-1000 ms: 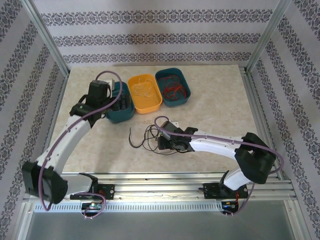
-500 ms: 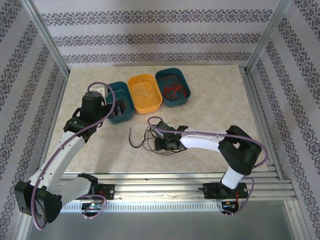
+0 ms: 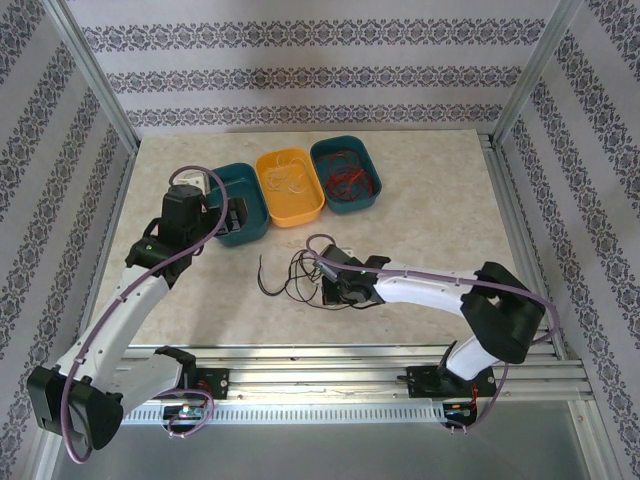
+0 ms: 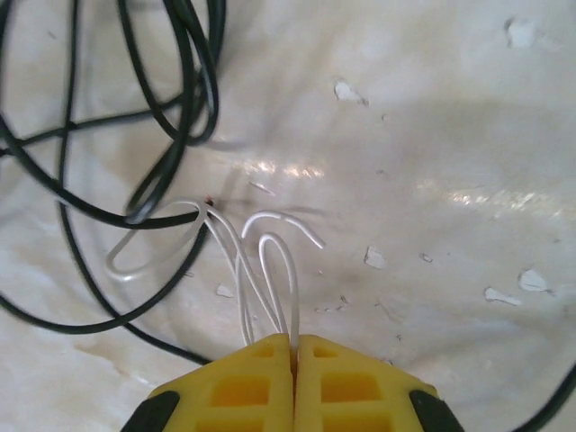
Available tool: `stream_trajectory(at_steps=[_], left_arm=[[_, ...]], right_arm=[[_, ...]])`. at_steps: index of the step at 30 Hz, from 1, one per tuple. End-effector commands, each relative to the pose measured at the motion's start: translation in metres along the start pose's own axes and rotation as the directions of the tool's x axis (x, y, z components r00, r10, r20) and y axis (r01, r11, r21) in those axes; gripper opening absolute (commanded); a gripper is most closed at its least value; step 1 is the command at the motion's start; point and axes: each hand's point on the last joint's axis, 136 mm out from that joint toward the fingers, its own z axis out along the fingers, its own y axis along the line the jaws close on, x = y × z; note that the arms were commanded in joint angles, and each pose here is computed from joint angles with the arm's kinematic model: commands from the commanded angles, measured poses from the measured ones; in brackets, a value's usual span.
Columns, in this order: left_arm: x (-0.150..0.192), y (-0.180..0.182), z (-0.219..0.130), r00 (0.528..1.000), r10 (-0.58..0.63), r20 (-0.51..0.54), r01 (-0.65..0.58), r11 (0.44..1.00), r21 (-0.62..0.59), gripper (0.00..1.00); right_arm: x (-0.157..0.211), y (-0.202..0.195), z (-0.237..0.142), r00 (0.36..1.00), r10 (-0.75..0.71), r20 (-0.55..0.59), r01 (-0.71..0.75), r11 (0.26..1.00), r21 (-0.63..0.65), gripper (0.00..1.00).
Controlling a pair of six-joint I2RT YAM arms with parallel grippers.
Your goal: Untangle the cables
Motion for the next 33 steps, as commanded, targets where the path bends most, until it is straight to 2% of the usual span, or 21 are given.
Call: stream_trajectory(at_steps=[1, 10, 15, 23, 26, 28, 30, 31, 33], left_arm=[[-0.006, 0.003, -0.006, 0.999, -0.020, 0.031, 0.021, 1.000, -0.012, 0.99], [0.004, 0.004, 0.001, 1.000, -0.006, -0.011, 0.006, 1.000, -0.016, 0.99], [0.009, -0.016, 0.007, 0.999, 0.015, -0.044, -0.011, 0.996, 0.092, 0.99], [0.016, -0.022, 0.017, 0.997, 0.002, -0.075, 0.007, 0.993, 0.119, 0.99], [0.016, -0.040, 0.016, 0.997, 0.030, -0.065, -0.014, 0.973, 0.229, 0.99], [0.019, -0.075, 0.008, 0.993, 0.110, -0.029, -0.087, 0.896, 0.435, 0.99], [0.031, -0.109, -0.008, 0.978, 0.193, 0.073, -0.194, 0.737, 0.647, 0.99], [0.036, -0.121, -0.016, 0.968, 0.208, 0.138, -0.244, 0.665, 0.706, 1.00], [0.050, -0.129, -0.024, 0.945, 0.216, 0.247, -0.328, 0.578, 0.747, 0.95]], right_arm=[[-0.011, -0.002, -0.023, 0.998, -0.009, 0.070, 0.008, 1.000, 0.008, 0.00], [-0.048, 0.007, -0.095, 0.971, -0.064, 0.229, 0.071, 0.997, -0.023, 0.00], [-0.070, 0.013, -0.154, 0.935, -0.096, 0.342, 0.120, 0.991, -0.051, 0.00], [-0.099, 0.021, -0.234, 0.846, -0.126, 0.518, 0.203, 0.975, -0.094, 0.00], [-0.107, 0.023, -0.248, 0.818, -0.141, 0.557, 0.224, 0.971, -0.084, 0.00], [-0.113, 0.025, -0.252, 0.805, -0.151, 0.573, 0.233, 0.970, -0.071, 0.00], [-0.118, 0.026, -0.253, 0.798, -0.150, 0.583, 0.233, 0.970, -0.068, 0.00], [-0.120, 0.027, -0.254, 0.797, -0.144, 0.587, 0.229, 0.971, -0.073, 0.00], [-0.122, 0.031, -0.253, 0.795, -0.137, 0.591, 0.232, 0.969, -0.087, 0.00]])
